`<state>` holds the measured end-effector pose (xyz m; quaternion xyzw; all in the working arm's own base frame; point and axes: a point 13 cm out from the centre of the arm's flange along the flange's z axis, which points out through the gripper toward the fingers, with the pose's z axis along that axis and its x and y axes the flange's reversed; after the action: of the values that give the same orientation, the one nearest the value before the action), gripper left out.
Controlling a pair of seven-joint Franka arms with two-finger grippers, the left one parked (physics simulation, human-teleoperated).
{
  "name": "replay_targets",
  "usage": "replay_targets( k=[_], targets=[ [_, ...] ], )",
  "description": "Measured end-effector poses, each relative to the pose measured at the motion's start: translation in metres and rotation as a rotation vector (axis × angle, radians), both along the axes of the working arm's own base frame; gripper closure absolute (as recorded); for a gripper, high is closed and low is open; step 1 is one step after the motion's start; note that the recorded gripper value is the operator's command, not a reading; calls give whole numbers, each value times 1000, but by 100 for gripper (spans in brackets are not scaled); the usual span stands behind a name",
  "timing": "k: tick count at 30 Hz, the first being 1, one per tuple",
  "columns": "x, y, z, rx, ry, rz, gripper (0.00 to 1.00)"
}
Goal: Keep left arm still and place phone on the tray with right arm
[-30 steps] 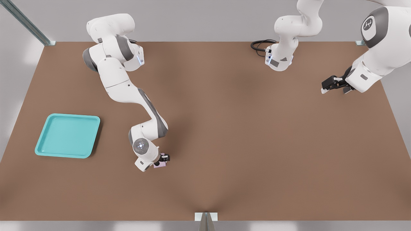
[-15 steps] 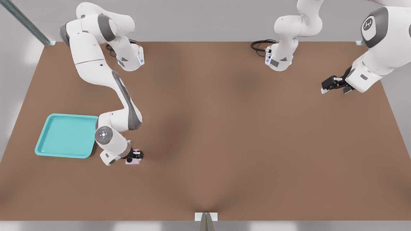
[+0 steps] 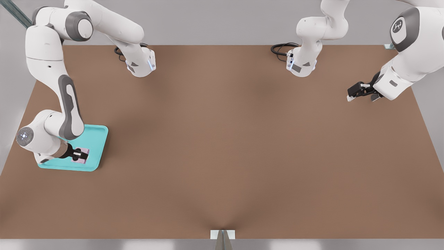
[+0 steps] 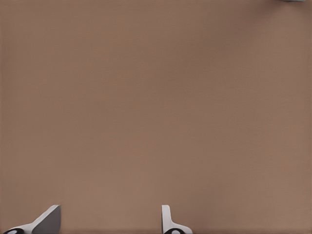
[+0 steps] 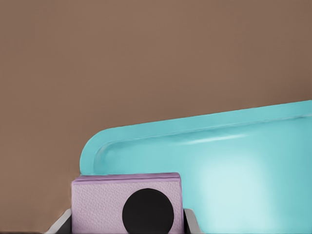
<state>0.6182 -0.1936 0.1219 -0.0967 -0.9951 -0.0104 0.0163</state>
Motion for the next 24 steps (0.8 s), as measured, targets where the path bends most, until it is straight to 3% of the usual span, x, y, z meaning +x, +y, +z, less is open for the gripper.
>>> replay_targets(
  k=[4, 5, 9, 11, 14, 17, 19, 24],
  targets=[
    [-19, 3, -35, 28, 46, 86, 17],
    [-22, 1, -42, 33, 53, 101, 0],
    [-21, -6, -42, 36, 45, 157, 0],
    [15, -9, 11, 3, -42, 197, 0],
    [102, 41, 174, -51, -251, 323, 0],
    [101, 151, 324, -142, -337, 475, 0],
    [63, 197, 368, -146, -311, 508, 0],
    [-2, 235, 369, -105, -183, 496, 0]
  ],
)
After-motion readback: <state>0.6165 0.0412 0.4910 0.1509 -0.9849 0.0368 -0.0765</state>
